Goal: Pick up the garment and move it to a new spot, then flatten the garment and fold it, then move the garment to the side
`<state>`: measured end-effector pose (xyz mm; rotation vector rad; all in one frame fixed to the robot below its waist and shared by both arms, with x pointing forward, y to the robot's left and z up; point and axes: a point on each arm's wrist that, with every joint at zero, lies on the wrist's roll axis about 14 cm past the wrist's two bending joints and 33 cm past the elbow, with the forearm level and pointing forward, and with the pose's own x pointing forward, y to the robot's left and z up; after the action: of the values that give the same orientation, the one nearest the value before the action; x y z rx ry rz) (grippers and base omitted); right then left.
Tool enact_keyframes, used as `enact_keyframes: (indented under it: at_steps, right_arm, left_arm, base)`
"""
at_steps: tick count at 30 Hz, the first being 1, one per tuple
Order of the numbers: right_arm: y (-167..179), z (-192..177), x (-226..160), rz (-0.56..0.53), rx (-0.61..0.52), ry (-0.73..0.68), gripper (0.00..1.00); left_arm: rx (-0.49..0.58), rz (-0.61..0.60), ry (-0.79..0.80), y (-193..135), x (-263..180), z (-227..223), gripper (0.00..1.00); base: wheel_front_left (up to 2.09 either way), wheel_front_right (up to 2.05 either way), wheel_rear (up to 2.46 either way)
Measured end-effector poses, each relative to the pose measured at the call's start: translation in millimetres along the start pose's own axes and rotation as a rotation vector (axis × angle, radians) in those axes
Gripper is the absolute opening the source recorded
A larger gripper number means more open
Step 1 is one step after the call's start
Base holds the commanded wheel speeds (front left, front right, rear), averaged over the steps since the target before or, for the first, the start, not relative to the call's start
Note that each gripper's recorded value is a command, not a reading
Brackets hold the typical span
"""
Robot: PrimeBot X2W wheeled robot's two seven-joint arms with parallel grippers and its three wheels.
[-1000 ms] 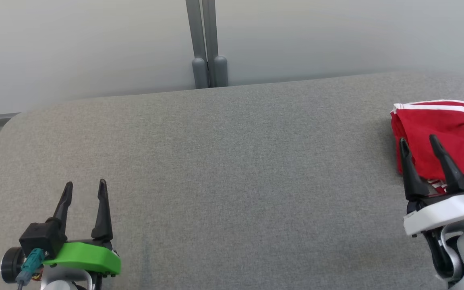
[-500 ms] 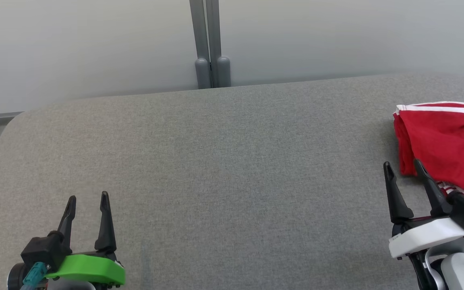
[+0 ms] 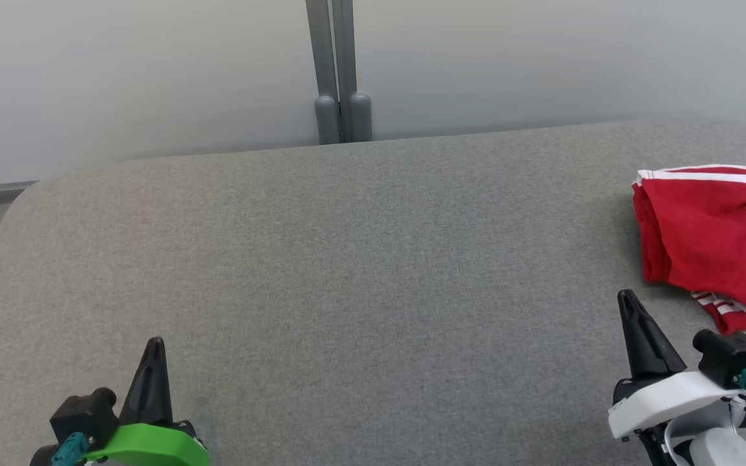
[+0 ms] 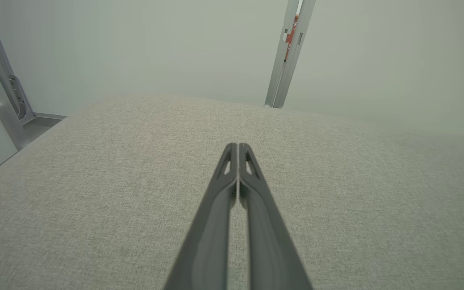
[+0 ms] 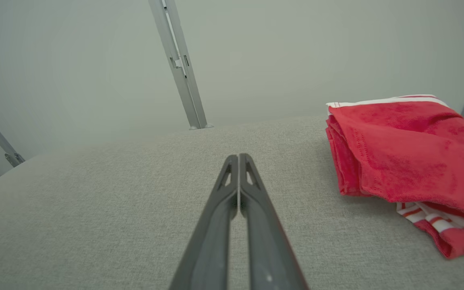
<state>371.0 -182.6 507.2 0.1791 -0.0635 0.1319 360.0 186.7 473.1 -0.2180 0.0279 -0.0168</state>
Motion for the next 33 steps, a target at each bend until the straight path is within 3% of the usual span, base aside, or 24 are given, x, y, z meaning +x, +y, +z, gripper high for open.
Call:
enact_keyframes:
  at_steps: [33]
  right_arm:
    - [-19, -7, 2, -0.145, 0.531, 0.026, 0.00]
  left_arm:
    - [-0.522, 0.098, 0.026, 14, 6, 1, 0.00]
  base:
    - [0.00, 0.00, 0.00]
